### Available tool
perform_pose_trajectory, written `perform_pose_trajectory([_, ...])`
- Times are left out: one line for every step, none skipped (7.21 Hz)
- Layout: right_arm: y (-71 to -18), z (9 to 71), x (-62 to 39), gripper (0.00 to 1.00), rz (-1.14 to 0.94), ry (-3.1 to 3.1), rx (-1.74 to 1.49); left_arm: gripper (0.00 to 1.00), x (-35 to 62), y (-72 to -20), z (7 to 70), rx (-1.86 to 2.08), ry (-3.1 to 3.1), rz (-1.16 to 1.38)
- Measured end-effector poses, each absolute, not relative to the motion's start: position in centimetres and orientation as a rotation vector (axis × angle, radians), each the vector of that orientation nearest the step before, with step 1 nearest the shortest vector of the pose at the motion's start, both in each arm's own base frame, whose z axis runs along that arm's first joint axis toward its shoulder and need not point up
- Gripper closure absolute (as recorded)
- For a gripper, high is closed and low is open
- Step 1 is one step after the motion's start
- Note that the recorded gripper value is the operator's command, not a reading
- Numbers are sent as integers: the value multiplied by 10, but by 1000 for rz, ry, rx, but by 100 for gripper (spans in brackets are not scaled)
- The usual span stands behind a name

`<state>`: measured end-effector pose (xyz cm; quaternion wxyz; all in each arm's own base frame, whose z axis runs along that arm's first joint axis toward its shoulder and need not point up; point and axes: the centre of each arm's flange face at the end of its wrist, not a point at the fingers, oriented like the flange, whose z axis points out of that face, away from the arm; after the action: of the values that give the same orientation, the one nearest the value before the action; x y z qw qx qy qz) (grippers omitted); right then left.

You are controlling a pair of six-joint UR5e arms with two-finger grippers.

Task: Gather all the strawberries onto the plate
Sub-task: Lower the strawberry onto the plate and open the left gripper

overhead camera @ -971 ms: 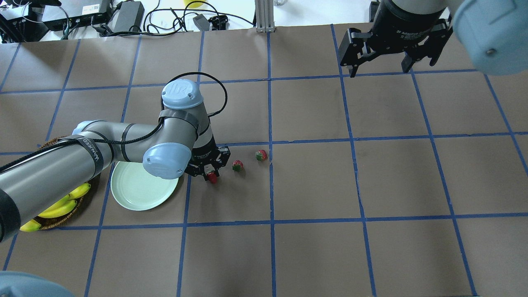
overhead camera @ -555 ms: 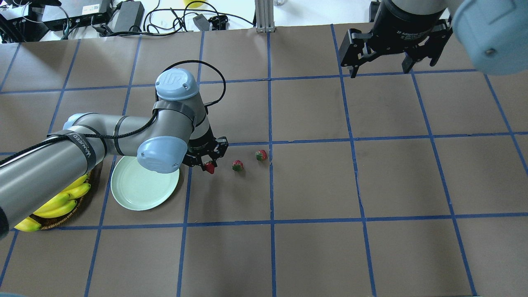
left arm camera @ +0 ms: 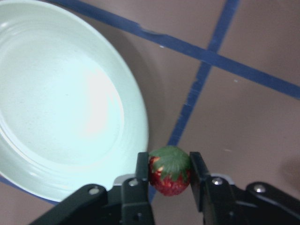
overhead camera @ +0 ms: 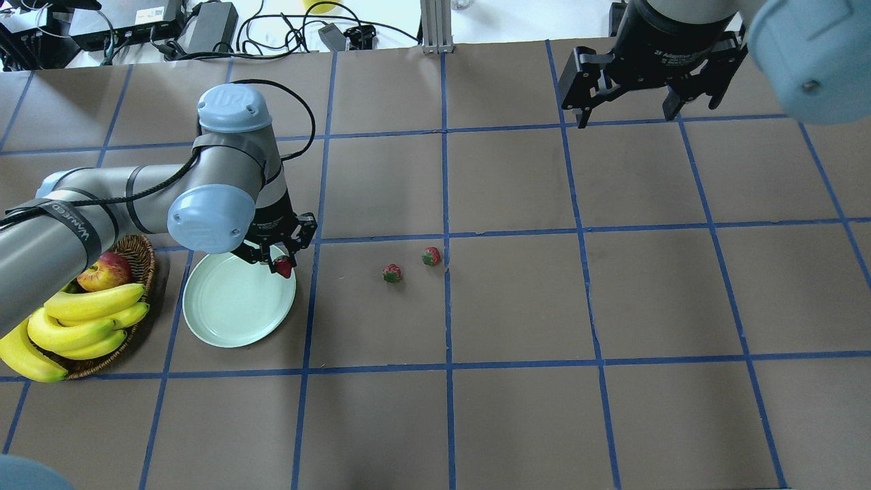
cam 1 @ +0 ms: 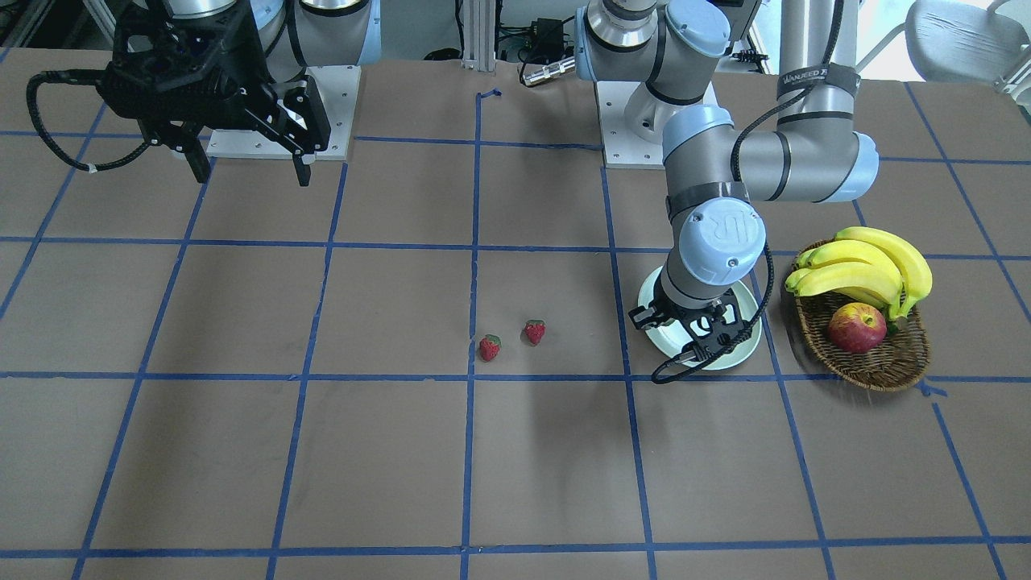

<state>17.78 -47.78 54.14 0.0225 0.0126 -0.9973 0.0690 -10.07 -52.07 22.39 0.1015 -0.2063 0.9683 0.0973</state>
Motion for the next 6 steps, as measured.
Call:
perform_pose_trajectory([-478,542,178,0,214,-3089,40,100,-82,-522,218,-599,2806,300])
perform_pose_trajectory([-478,542,178,0,214,-3089,40,95,-67,-520,212,-595,2772,317])
perform_pose_trajectory([-478,542,178,0,214,-3089,40,16,-60,-516,206,-596,2753,339])
perform_pose_trajectory([-477,542,178,0,215,-3089,41,0,-57,-513,200,-597,2740,357])
perform_pose_trajectory([-477,542,179,0,214,-3089,41,0,-56,-512,197,-593,2732,362])
perform_pose_trajectory([-477,542,179,0,213,-3089,41,0,-57,-512,201,-595,2733,351])
